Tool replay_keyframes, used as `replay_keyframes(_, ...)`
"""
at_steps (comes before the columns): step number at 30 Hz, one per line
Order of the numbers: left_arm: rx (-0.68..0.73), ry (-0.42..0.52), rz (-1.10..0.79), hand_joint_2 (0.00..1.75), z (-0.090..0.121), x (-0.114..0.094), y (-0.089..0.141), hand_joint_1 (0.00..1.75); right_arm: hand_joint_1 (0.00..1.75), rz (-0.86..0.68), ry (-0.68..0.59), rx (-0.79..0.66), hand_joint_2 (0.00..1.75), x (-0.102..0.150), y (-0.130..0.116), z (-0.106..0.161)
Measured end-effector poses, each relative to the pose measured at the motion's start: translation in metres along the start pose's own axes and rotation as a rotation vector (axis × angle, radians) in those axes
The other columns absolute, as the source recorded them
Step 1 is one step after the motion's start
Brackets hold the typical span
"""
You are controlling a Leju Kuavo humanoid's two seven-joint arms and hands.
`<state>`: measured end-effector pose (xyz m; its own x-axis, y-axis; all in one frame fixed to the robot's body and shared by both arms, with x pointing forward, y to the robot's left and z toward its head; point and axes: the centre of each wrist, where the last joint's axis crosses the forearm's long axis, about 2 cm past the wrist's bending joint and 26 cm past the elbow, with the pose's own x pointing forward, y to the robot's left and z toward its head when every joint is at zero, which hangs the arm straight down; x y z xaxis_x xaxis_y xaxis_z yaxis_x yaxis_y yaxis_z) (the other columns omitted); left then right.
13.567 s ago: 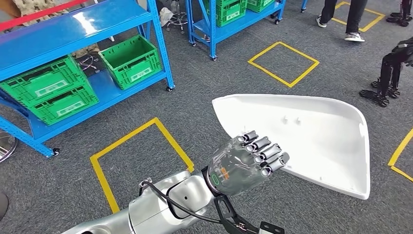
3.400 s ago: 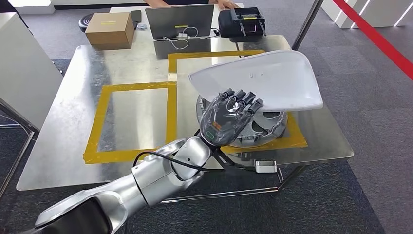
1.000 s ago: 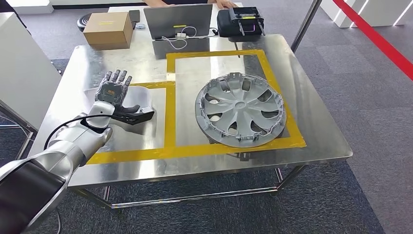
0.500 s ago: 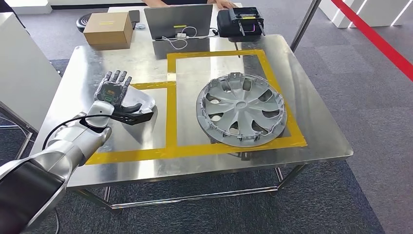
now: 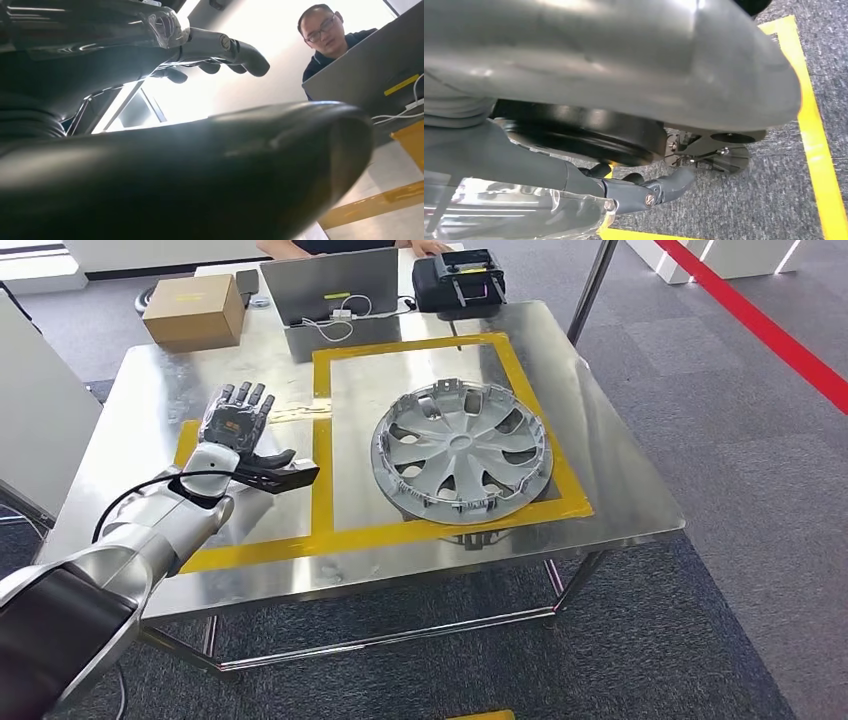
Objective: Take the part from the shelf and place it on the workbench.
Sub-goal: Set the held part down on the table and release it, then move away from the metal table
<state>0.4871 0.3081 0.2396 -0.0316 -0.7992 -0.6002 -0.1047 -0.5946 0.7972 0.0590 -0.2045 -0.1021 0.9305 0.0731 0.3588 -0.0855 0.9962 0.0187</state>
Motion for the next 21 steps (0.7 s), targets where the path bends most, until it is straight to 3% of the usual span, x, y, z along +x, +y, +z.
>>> replay_keyframes(21,-0.029,0.006,0.008,0.0,0.0028,0.0004,-0.0065,0.0,0.0,0.006,0.005,0.002,0.0,0.0015,-0.0029,-0.0007)
